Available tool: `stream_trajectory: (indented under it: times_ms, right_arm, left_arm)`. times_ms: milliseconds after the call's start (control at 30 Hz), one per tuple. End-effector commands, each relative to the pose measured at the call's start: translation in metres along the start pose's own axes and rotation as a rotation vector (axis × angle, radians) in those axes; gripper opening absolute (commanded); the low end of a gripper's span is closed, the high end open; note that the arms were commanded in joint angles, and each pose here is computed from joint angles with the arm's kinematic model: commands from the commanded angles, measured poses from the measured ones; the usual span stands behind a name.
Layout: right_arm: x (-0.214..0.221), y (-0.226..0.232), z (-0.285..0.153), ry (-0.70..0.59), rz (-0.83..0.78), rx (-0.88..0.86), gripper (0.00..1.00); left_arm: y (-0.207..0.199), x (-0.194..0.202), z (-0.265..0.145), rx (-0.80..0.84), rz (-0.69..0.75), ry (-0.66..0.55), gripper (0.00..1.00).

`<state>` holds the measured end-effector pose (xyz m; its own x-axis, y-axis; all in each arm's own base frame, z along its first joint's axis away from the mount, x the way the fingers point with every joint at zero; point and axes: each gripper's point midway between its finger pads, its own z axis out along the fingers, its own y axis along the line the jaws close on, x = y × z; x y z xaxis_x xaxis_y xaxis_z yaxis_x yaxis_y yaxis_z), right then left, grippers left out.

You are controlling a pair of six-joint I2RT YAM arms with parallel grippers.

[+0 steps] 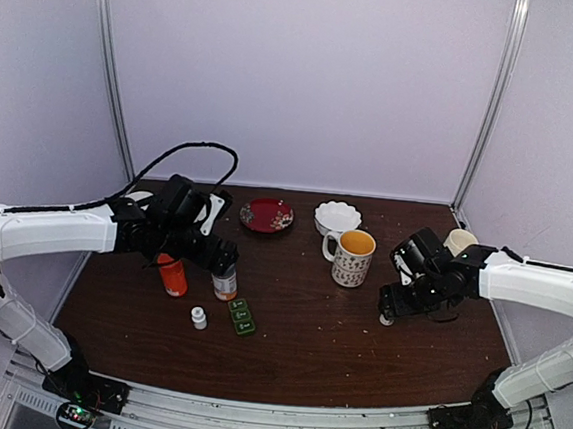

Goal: Sort the pills into containers
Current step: Move the pill bottle to the center of the board.

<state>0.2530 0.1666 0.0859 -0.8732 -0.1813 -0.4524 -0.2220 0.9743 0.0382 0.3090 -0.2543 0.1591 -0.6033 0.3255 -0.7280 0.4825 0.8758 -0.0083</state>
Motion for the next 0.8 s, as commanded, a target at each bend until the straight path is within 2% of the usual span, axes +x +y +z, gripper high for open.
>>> stream_trajectory:
  times_ms: [0,333,433,567,667,767]
  right_arm:
    - [-0.011,-0.002,-0.005,-0.038,-0.011,0.039,0.79]
    - [-0.016,-0.004,-0.011,-0.064,-0.014,0.060,0.82]
    - [-0.018,-0.003,-0.011,-0.070,-0.013,0.060,0.82]
    - [-0.021,-0.001,-0.013,-0.073,-0.017,0.059,0.82]
    - [-0.023,-0.001,-0.015,-0.079,-0.017,0.063,0.82]
    - [-0.023,-0.003,-0.016,-0.082,-0.019,0.072,0.82]
  left_arm:
    - [0.002,-0.003,0.011,-0.042,0.023,0.042,0.98]
    - [-0.002,0.020,0.031,-0.046,0.024,0.188,0.97]
    - [0.000,0.028,0.035,-0.057,0.021,0.226,0.86]
    - [-0.003,0.033,0.043,-0.052,0.021,0.256,0.63]
    - [-0.004,0.030,0.046,-0.055,0.014,0.261,0.51]
    - [-0.003,0.019,0.046,-0.067,0.003,0.236,0.47]
